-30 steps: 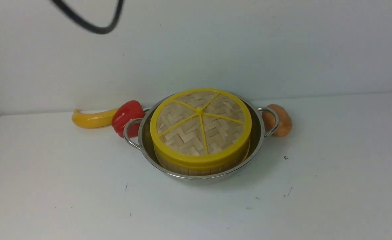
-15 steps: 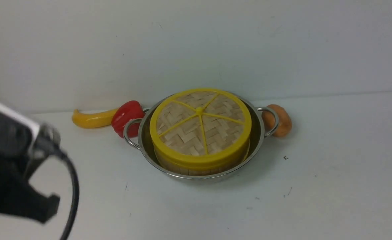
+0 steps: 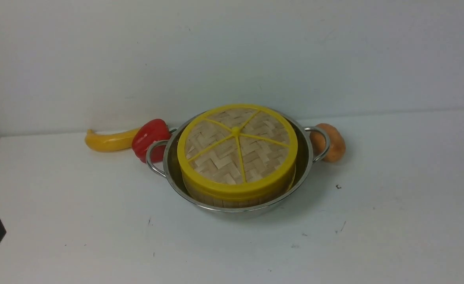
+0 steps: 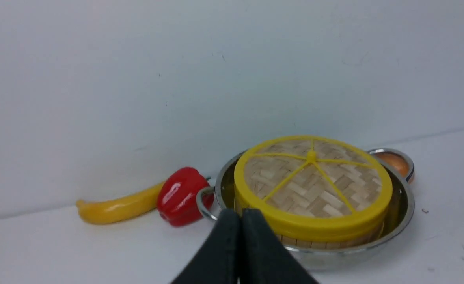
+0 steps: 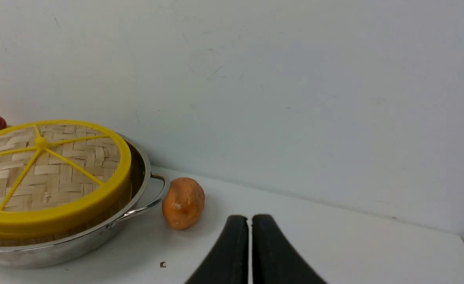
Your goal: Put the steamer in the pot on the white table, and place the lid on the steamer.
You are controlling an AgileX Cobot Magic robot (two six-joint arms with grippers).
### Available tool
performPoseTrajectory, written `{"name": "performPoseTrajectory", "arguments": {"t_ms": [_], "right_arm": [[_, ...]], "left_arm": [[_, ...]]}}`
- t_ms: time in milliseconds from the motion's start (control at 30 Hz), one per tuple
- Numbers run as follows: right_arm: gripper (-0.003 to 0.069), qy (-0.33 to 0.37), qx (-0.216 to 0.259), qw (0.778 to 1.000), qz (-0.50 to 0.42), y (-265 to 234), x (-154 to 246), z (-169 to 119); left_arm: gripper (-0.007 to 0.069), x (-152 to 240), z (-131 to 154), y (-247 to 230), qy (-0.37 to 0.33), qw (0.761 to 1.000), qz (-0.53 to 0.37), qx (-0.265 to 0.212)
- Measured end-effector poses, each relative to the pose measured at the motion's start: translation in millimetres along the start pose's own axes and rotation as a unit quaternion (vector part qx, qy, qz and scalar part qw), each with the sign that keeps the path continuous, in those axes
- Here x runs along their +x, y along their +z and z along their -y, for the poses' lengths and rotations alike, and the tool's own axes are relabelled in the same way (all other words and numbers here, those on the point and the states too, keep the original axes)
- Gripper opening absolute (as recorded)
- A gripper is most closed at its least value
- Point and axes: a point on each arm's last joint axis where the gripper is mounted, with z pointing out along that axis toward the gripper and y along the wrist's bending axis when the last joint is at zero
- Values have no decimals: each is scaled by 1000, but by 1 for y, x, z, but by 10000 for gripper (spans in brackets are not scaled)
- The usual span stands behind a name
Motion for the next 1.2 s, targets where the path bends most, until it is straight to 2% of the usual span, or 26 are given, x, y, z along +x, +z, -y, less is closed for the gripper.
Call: {"name": "performPoseTrajectory", "arguments": {"t_ms": [200, 433, 800, 1000, 1200], "right_arm": [[73, 2, -1, 1000, 0, 0, 0, 0], [115, 1, 0, 1000, 0, 0, 0, 0], [172, 1, 0, 1000, 0, 0, 0, 0], [196, 1, 0, 1000, 1, 0, 0, 0], [220, 1, 0, 1000, 1, 0, 0, 0]], "left_arm": [[0, 12, -3, -1, 20, 997, -68, -17], [10, 18, -11, -2, 83, 991, -85, -60], [20, 88, -25, -5, 141, 973, -85, -160], [31, 119, -28, 1, 144, 966, -132, -166], [31, 133, -29, 4, 145, 963, -155, -164]]}}
